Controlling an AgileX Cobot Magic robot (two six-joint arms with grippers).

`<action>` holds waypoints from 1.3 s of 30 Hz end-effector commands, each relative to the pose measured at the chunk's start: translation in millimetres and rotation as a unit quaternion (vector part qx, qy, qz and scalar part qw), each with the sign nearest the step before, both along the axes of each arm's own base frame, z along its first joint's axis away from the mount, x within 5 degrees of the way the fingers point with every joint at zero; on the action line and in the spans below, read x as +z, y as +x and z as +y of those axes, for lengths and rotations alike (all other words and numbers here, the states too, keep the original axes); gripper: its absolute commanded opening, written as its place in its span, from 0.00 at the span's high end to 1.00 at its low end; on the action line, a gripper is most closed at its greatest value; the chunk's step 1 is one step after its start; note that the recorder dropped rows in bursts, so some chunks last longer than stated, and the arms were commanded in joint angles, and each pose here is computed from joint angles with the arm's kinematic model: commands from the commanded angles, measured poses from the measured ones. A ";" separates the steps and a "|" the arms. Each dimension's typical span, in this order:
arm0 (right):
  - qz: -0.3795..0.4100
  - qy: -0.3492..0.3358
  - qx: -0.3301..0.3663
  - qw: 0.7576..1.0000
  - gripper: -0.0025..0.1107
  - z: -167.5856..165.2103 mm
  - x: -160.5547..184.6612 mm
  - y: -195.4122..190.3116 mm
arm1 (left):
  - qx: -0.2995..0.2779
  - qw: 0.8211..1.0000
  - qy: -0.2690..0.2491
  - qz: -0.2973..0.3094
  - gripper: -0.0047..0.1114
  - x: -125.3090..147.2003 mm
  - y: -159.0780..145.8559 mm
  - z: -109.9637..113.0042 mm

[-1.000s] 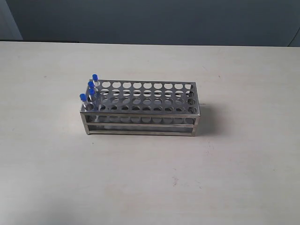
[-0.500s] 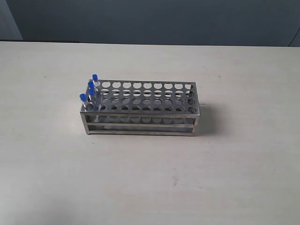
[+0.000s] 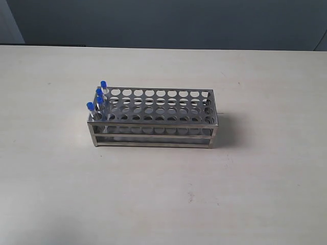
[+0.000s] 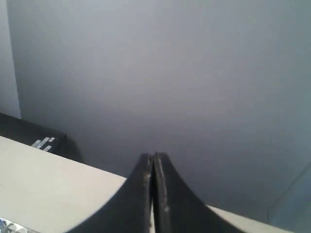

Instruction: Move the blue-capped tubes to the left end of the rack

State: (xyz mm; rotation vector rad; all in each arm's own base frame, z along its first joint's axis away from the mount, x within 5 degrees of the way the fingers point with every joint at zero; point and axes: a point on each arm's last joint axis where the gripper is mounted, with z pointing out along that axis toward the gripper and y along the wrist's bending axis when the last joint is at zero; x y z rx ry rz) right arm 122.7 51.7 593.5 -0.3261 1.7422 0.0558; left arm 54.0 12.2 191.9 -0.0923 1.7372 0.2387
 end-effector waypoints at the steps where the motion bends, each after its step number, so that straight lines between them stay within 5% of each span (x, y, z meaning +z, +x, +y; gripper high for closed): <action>1: 0.017 0.027 -0.076 0.997 0.98 -31.0 -19.0 -15.1 | -0.004 1.000 0.000 -0.005 0.96 -0.4 0.2 -0.4; 9: 0.001 0.035 -0.162 0.986 0.98 -61.6 -111.9 -42.1 | -0.004 1.000 0.000 -0.005 0.96 -0.4 0.2 -0.4; 16: -0.052 0.057 -0.223 0.972 0.98 -68.9 -256.2 -63.4 | -0.004 1.000 0.000 -0.005 0.96 -0.4 0.2 -0.4; 21: -0.080 0.070 -0.209 0.972 0.98 -64.7 -325.2 -76.1 | -0.004 1.000 0.000 -0.005 0.96 -0.4 0.2 -0.4; 29: -0.060 0.075 -0.206 0.974 0.98 -63.8 -363.6 -75.4 | -0.004 1.000 0.000 -0.005 0.96 -0.4 0.2 -0.4; 39: -0.051 0.074 -0.207 0.974 0.98 -64.0 -368.4 -74.6 | -0.004 1.000 0.000 -0.005 0.96 -0.4 0.2 -0.4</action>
